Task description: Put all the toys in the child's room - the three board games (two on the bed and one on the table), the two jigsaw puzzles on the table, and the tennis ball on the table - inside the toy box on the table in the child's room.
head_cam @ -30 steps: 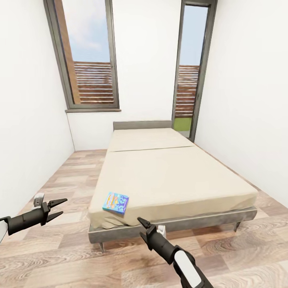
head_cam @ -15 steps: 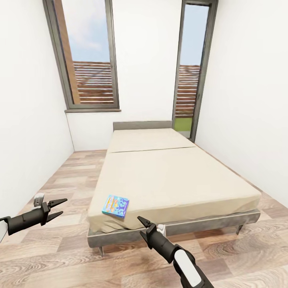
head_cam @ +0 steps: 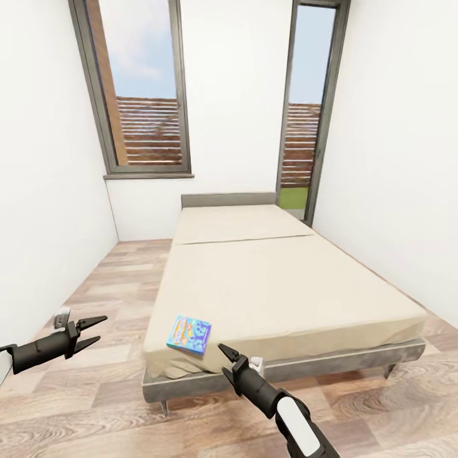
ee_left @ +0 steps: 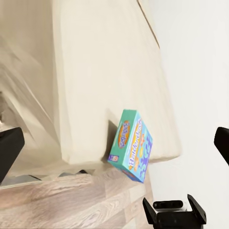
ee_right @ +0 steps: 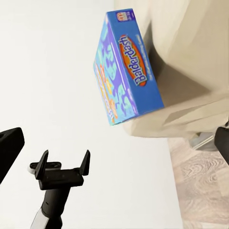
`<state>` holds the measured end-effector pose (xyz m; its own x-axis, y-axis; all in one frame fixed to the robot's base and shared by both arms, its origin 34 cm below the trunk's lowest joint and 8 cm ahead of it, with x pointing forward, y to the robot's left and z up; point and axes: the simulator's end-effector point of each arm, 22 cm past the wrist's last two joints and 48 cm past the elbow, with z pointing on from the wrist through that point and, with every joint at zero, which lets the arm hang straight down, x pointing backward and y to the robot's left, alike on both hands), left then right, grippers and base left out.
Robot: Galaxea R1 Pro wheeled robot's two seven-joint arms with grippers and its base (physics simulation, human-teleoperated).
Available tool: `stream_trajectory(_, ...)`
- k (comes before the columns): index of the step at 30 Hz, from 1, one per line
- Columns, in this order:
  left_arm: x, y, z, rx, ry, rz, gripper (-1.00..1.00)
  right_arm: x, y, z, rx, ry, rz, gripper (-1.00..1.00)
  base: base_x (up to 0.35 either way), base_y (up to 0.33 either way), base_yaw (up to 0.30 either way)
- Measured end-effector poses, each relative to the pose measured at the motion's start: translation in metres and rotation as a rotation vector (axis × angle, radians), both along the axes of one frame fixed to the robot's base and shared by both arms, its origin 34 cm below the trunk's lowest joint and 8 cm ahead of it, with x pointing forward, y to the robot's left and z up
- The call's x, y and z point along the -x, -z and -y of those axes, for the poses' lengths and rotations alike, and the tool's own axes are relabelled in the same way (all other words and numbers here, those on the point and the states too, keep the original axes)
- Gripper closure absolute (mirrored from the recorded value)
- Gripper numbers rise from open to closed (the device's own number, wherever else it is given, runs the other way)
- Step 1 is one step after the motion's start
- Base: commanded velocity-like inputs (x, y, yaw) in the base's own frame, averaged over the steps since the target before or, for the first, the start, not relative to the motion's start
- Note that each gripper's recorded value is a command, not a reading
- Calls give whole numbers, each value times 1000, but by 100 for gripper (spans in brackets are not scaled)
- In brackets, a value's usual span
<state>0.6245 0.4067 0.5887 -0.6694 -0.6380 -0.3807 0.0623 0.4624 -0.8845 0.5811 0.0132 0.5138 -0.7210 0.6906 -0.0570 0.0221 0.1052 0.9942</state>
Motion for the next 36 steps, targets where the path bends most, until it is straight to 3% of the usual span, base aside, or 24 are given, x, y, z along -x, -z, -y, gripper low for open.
stream_trajectory(22, 0, -1, 1, 12, 1, -3, -100, 0, 0, 0, 3, 2, 1, -100, 14, 11, 0)
stream_trajectory(36, 2, 31, 0, 11, 0, -35, -100, 4, 31, 1, 5, 3, -30, -100, 0, 0, 0)
